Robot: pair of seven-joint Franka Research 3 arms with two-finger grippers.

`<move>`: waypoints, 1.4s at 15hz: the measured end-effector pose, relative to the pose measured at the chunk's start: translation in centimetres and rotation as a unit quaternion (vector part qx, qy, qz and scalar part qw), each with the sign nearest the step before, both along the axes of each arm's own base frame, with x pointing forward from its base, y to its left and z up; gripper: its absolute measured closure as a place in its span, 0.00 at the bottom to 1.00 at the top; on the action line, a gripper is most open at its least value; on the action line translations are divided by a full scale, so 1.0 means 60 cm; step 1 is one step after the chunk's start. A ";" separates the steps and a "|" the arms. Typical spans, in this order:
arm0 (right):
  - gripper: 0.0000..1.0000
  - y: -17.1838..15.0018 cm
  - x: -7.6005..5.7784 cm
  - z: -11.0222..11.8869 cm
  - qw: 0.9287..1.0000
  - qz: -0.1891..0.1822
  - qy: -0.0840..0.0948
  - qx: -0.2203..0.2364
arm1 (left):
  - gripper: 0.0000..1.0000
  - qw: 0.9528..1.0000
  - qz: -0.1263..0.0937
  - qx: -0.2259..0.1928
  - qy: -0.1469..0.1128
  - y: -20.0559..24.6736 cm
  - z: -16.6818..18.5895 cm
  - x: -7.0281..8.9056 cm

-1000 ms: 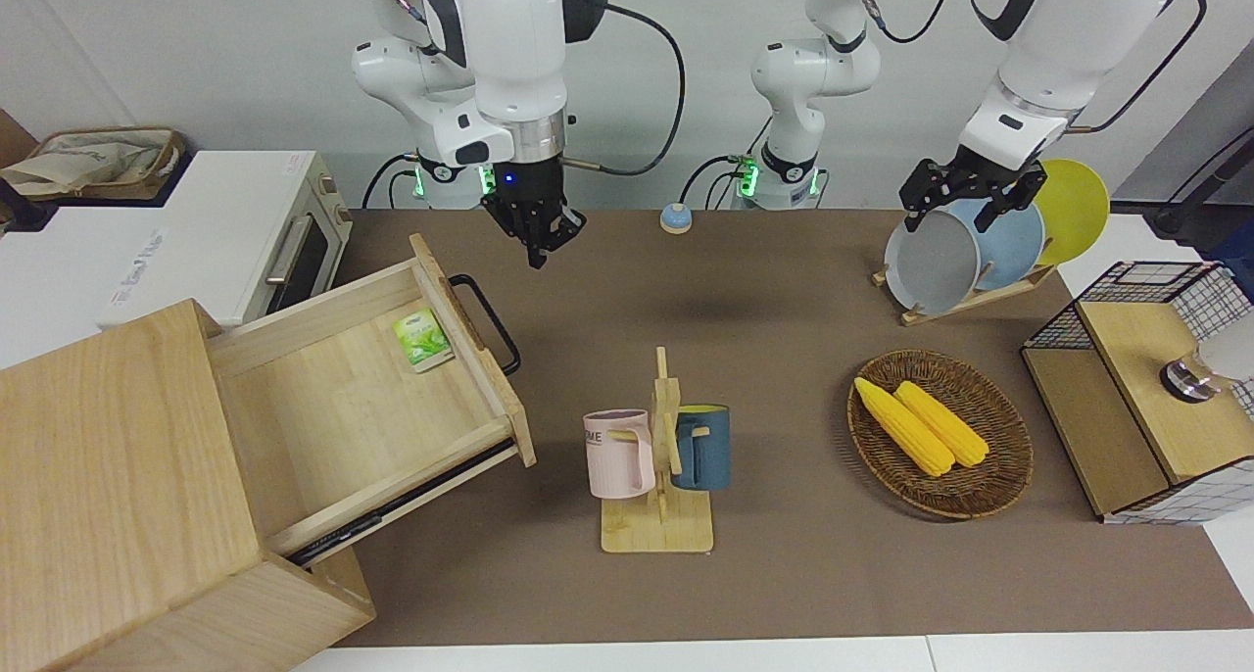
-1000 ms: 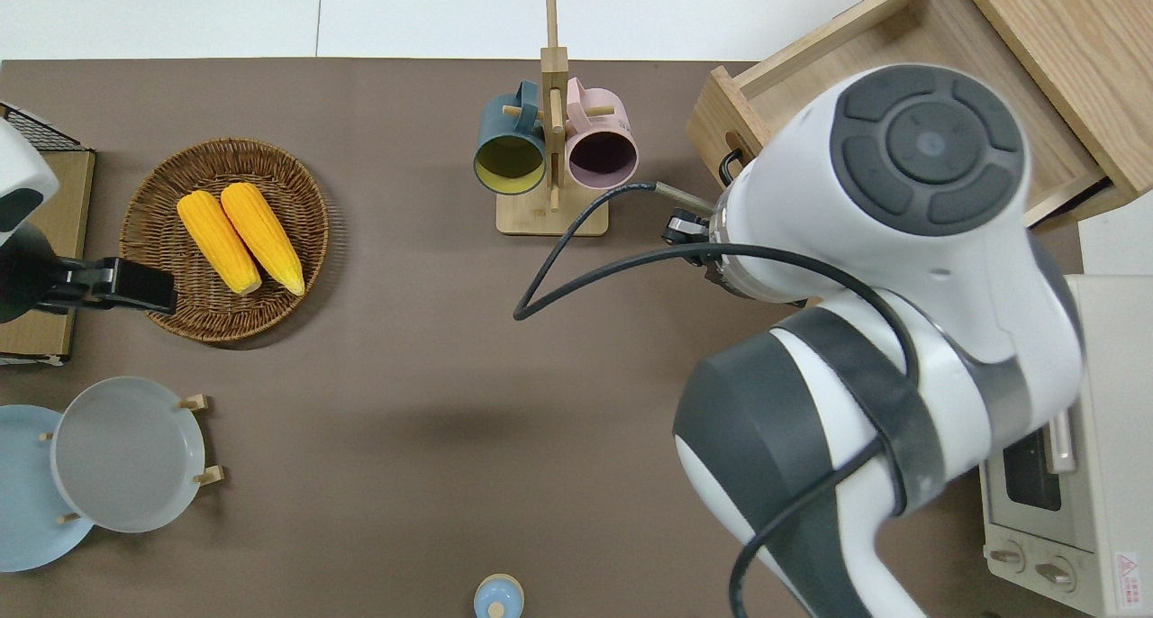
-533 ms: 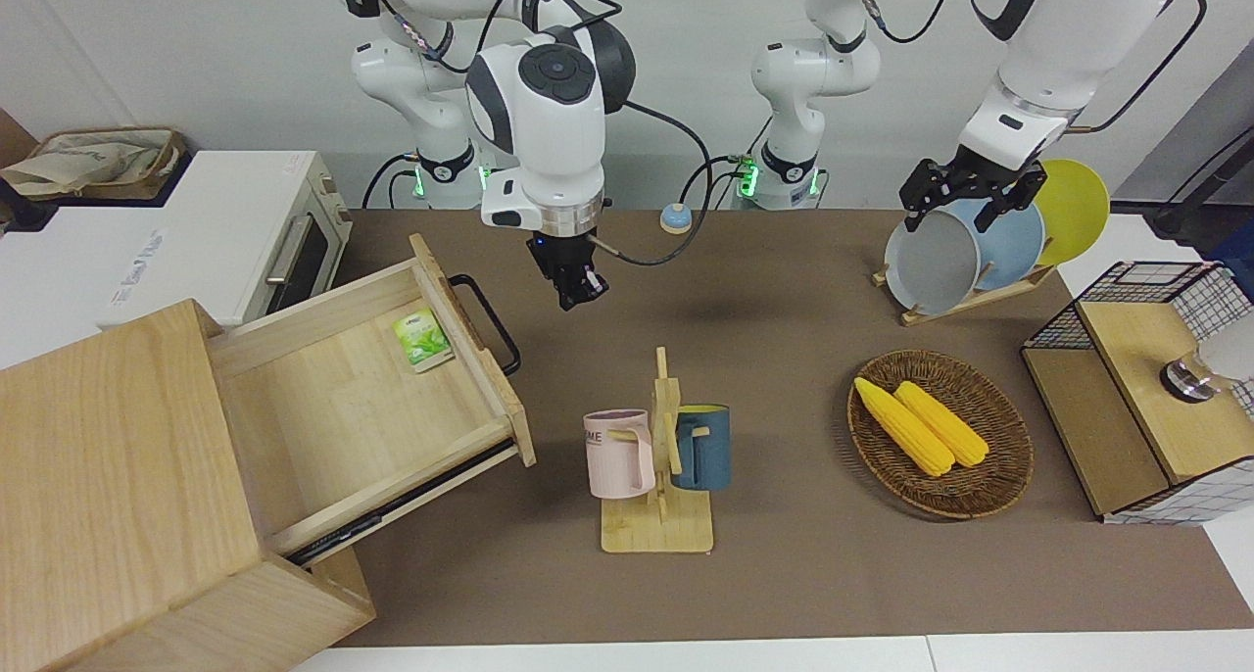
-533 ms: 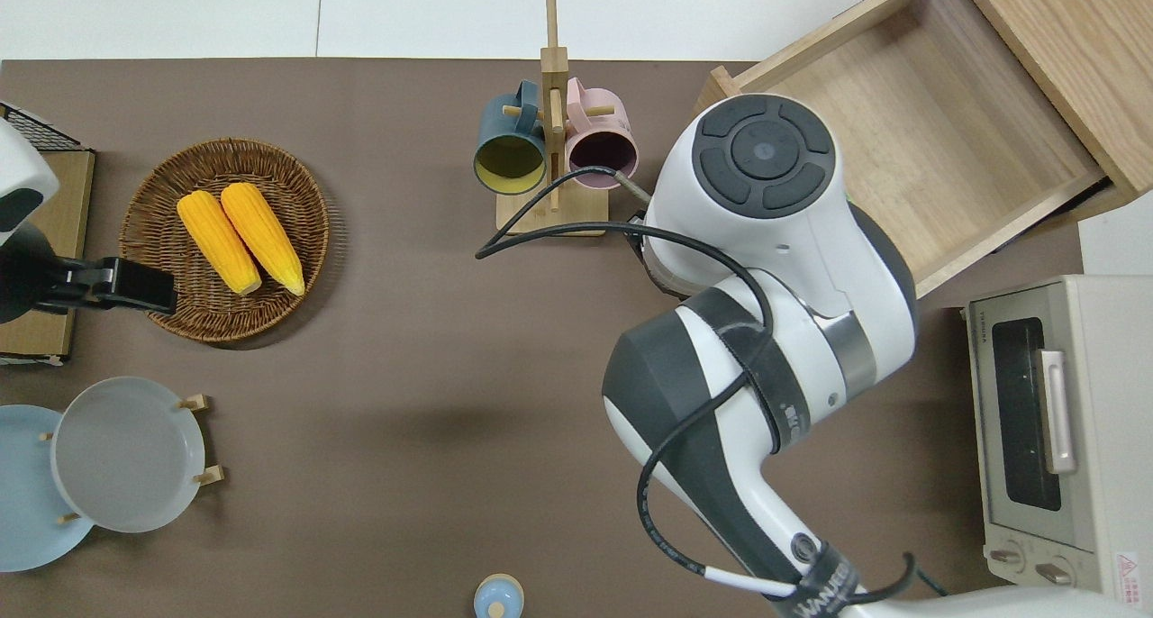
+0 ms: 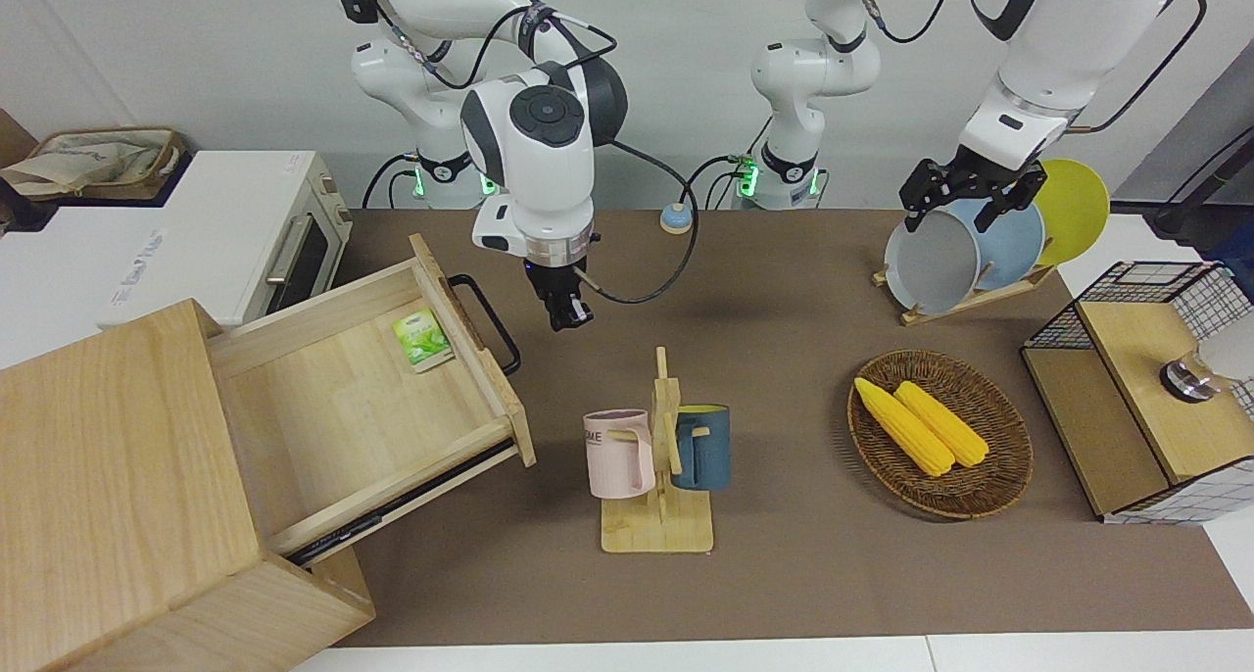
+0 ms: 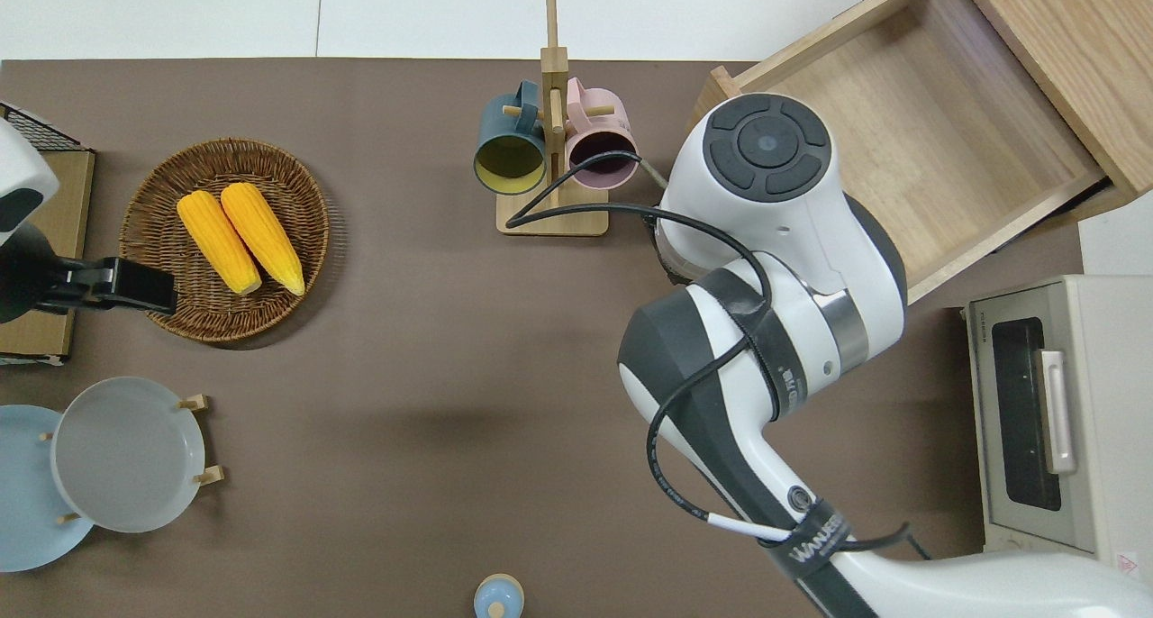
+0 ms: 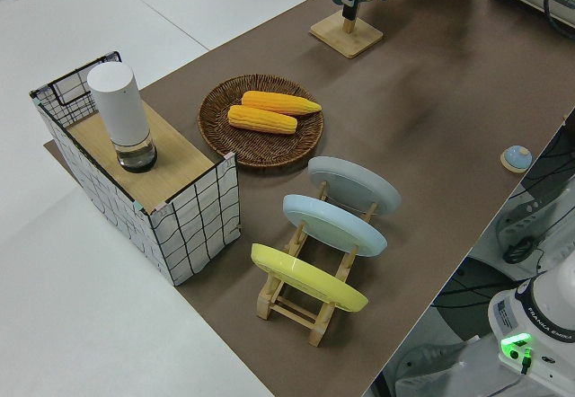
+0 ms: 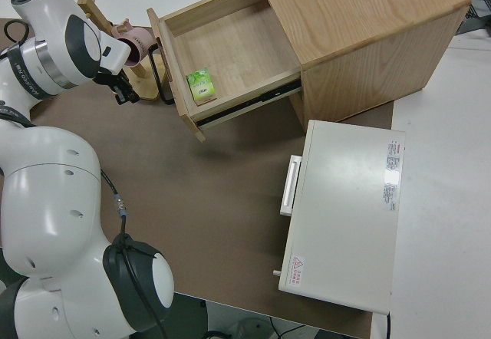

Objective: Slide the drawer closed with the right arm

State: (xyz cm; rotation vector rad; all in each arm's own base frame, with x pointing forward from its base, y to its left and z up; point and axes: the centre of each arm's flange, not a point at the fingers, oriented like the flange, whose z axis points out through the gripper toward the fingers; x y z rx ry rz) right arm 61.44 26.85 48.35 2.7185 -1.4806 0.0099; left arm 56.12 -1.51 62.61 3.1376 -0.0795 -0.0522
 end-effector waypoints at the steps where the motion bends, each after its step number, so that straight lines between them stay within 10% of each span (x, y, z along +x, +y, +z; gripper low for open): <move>1: 0.99 -0.012 0.006 -0.002 1.000 -0.006 -0.002 0.000 | 0.00 1.000 0.000 0.000 0.000 0.000 0.000 0.000; 15: 0.99 -0.124 0.061 -0.029 1.000 -0.006 -0.004 0.001 | 0.00 1.000 0.000 0.000 0.000 0.000 0.000 0.000; 21: 0.99 -0.187 0.089 -0.024 0.999 -0.014 -0.031 0.010 | 0.00 1.000 0.000 0.000 0.000 0.000 0.000 0.000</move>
